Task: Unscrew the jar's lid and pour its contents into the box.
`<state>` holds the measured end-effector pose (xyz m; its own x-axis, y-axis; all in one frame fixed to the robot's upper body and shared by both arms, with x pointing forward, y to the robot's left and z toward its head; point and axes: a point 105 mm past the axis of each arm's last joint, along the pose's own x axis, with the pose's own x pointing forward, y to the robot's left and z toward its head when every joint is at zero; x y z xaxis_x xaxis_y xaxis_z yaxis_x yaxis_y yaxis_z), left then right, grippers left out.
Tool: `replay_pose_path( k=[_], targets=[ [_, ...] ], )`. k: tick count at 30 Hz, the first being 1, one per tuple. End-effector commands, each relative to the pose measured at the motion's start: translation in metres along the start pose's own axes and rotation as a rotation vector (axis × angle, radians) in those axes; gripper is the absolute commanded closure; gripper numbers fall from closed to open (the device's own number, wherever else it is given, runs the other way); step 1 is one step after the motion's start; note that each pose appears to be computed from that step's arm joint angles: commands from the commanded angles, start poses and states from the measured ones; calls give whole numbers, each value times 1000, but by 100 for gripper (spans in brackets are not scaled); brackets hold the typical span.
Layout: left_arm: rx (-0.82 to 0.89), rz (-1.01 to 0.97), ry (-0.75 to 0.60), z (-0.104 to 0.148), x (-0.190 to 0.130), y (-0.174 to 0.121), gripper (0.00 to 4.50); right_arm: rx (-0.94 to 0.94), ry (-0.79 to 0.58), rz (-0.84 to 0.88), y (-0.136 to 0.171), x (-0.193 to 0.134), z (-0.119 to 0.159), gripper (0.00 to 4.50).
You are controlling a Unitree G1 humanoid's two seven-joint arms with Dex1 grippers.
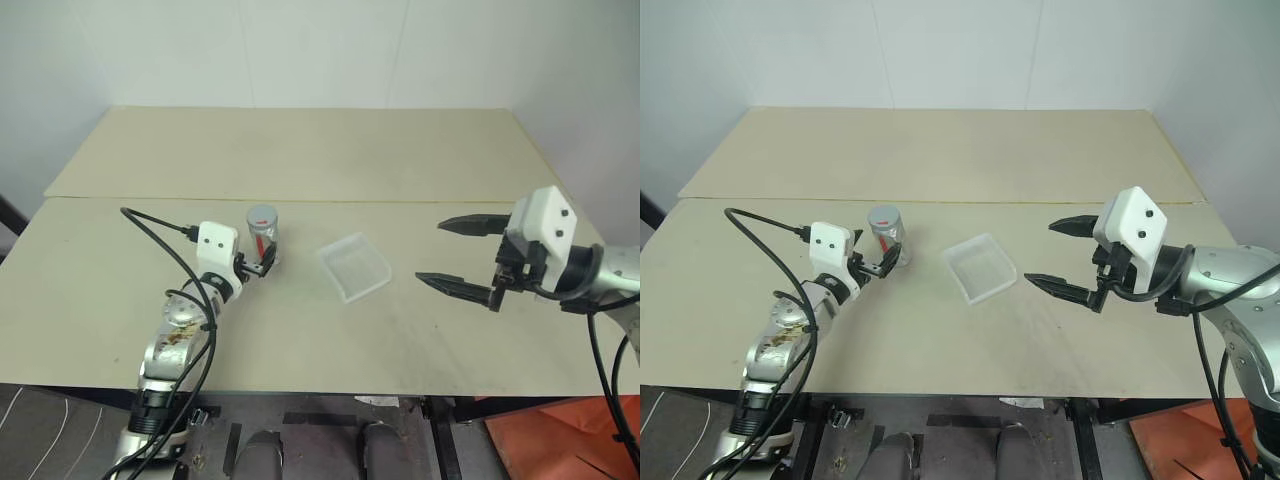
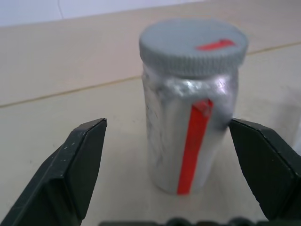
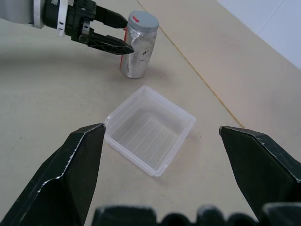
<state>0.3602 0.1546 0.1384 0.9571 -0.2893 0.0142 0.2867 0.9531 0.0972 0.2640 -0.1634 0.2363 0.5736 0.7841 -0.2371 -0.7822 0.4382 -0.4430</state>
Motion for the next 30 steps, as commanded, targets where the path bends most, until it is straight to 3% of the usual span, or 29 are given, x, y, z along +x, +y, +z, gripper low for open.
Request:
replay_pose_path(
  k=[1,22,25,30],
  targets=[
    [6,15,-66,13,6,-3,2,-55,-29,-25,-1,-7,14,0],
    [5,70,-131,14,38,-20,2,-82,-26,-31,2,-12,18,0],
    [6,65,-130,13,40,-22,65,-80,-25,-29,3,-12,17,0],
    [4,62,-125,11,39,-23,231,-78,-27,-27,4,-12,18,0]
  ],
)
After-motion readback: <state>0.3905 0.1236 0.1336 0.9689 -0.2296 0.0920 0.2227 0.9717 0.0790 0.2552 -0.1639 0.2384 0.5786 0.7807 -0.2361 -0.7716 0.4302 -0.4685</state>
